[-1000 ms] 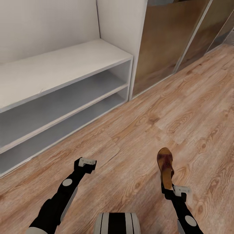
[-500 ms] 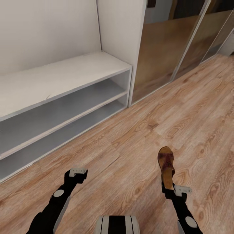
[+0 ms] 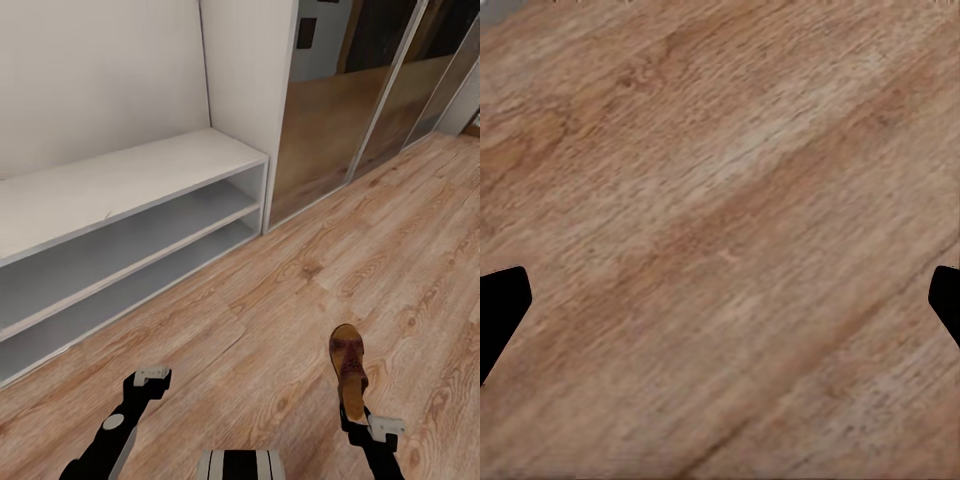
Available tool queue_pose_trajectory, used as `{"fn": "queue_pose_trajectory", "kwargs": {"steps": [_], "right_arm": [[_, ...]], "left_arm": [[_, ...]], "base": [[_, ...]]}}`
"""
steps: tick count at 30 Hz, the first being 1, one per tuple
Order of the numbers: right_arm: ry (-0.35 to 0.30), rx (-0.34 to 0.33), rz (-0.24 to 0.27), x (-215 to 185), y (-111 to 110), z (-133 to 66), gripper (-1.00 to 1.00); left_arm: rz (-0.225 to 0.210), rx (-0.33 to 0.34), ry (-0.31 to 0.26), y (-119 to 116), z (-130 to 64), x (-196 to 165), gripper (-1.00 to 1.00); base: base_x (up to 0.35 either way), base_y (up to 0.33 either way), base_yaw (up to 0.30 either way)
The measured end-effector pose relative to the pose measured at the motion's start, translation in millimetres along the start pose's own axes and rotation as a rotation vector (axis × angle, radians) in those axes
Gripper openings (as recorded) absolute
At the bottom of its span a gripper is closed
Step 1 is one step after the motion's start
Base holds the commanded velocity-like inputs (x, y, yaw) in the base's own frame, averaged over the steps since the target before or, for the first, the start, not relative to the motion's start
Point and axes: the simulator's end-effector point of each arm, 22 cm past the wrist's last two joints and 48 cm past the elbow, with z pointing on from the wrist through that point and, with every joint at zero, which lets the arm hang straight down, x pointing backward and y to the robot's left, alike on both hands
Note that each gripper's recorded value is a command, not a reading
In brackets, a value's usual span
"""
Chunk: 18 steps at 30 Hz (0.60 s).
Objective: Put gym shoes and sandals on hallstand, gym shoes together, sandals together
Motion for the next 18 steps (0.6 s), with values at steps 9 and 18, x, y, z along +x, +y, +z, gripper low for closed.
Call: {"fn": "queue_pose_trajectory", "kwargs": {"steps": [9,18], "right_arm": [[-0.052,0.067,0.021,8,-32,-34.2,-1.0],[-0.086,0.065,0.034,7,-30,-48.9,-1.0]], "left_arm": [[-0.014,-0.013,-0.047,6,-22.9,26,1.0],[-0.017,-0.015,-0.083,6,-38.6,20,1.0]], "base": [[0.0,0.0,0.0],[0.0,0.0,-0.044]]}}
